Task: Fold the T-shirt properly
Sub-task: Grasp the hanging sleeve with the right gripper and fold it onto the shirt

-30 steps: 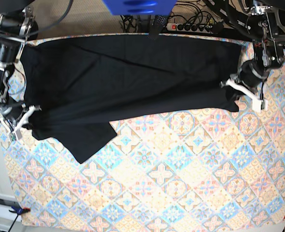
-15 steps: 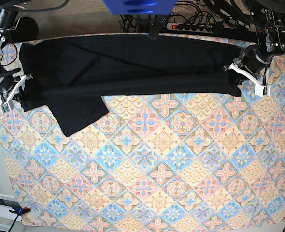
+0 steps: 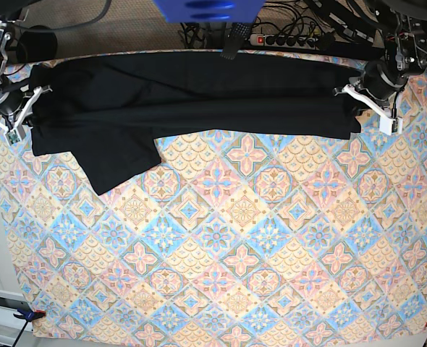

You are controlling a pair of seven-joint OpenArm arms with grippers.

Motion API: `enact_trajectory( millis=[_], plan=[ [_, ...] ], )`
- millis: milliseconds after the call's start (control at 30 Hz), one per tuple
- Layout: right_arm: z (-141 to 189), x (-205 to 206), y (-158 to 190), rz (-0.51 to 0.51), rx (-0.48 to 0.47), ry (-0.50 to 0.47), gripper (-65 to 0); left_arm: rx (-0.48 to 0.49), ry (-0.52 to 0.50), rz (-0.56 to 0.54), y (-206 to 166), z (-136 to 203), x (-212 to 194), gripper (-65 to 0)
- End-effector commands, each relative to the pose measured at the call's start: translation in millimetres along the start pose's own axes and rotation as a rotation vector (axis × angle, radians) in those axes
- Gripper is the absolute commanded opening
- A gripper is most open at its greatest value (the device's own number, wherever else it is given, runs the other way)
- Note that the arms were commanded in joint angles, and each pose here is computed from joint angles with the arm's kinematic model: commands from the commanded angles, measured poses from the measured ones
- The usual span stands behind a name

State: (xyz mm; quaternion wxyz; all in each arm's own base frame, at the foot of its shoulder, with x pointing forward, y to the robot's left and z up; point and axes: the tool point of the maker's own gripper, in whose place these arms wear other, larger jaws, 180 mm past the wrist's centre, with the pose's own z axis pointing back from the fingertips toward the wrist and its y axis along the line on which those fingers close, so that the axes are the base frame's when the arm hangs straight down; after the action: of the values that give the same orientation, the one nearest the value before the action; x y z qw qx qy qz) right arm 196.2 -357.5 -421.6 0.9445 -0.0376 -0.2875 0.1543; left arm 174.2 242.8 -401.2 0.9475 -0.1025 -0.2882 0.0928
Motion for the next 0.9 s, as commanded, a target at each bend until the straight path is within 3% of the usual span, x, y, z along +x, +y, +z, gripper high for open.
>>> enact_trajectory(
  millis=[0,133,267,367,567,667,867],
  plan=[
    [6,9,-16,0.022,-0.038,-0.016,-64.7,0.02,0.011,-0.02,5,-2,-2,-64.9],
    [5,3,-14,0.021,-0.033,0.011,-60.8,0.022,0.06,-0.022,6,-19,-13,-62.1],
    [10,0,-20,0.028,-0.054,0.051,-49.7,0.035,0.089,-0.004,12,-24,-23,-50.5],
    [25,11,-39,0.014,-0.118,0.012,-45.3,0.033,0.083,0.003,12,-23,-21,-44.5],
    [50,57,-42,0.045,-0.196,-0.13,-44.7,0.06,-0.031,0.069,20,-6,5,-43.4],
    [41,77,-14,0.103,-0.137,-0.159,-44.7,0.04,-0.094,0.092,14,4,22,-43.4],
    [1,156,29,0.215,-0.016,-0.205,-44.7,-0.063,-0.087,0.151,-6,6,27,-43.4]
  ],
)
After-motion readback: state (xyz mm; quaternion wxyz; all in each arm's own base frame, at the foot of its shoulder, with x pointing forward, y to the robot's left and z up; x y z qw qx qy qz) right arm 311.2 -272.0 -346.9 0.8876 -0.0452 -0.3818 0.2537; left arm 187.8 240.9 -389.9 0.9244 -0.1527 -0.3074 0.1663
